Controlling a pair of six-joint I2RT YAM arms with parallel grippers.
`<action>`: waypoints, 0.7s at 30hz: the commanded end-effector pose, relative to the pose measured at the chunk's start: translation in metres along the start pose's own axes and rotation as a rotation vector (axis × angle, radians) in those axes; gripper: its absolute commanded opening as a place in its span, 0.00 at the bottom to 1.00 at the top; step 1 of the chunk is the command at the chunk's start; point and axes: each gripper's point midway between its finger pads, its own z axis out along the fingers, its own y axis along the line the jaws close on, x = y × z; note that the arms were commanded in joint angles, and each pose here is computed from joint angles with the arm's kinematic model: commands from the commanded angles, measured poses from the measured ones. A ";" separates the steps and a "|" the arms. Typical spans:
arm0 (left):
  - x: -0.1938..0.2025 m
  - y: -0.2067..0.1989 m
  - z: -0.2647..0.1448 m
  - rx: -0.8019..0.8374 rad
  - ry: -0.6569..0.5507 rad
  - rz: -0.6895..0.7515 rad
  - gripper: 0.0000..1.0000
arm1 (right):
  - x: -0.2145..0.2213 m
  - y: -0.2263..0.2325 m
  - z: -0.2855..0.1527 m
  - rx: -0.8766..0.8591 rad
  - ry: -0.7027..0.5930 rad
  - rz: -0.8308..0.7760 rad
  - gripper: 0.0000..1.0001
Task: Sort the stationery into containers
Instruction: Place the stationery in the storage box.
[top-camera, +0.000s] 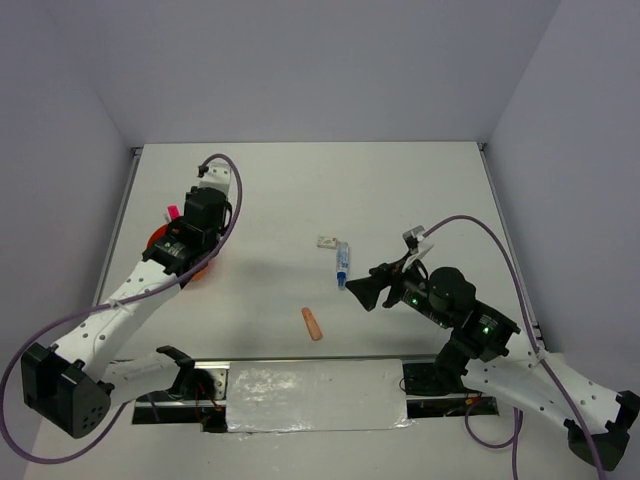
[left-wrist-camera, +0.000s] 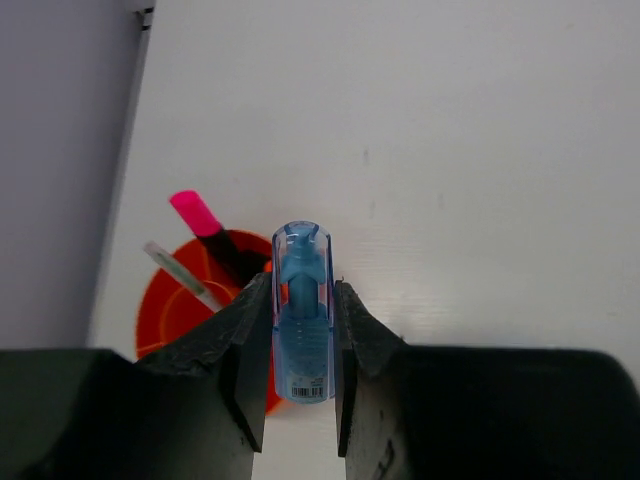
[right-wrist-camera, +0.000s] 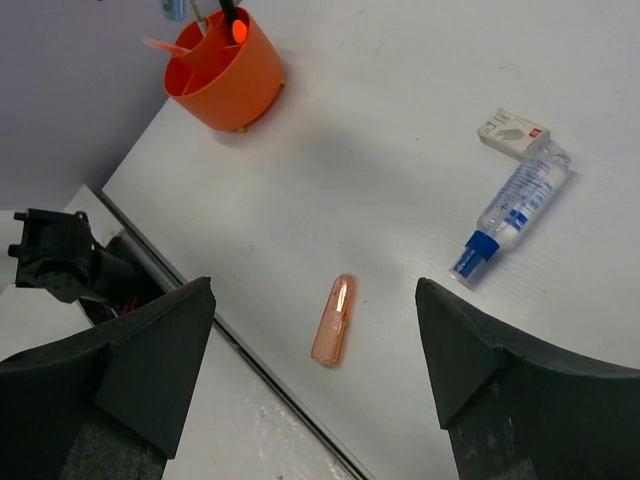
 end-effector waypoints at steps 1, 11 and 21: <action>0.005 0.012 0.012 0.047 -0.012 0.258 0.00 | -0.014 0.017 0.003 -0.088 -0.068 -0.007 0.88; 0.074 0.009 0.034 0.190 -0.033 0.507 0.00 | -0.003 0.025 0.013 -0.146 -0.034 -0.028 0.88; 0.059 0.016 0.035 0.147 -0.098 0.490 0.00 | 0.004 0.024 0.017 -0.155 -0.014 -0.036 0.88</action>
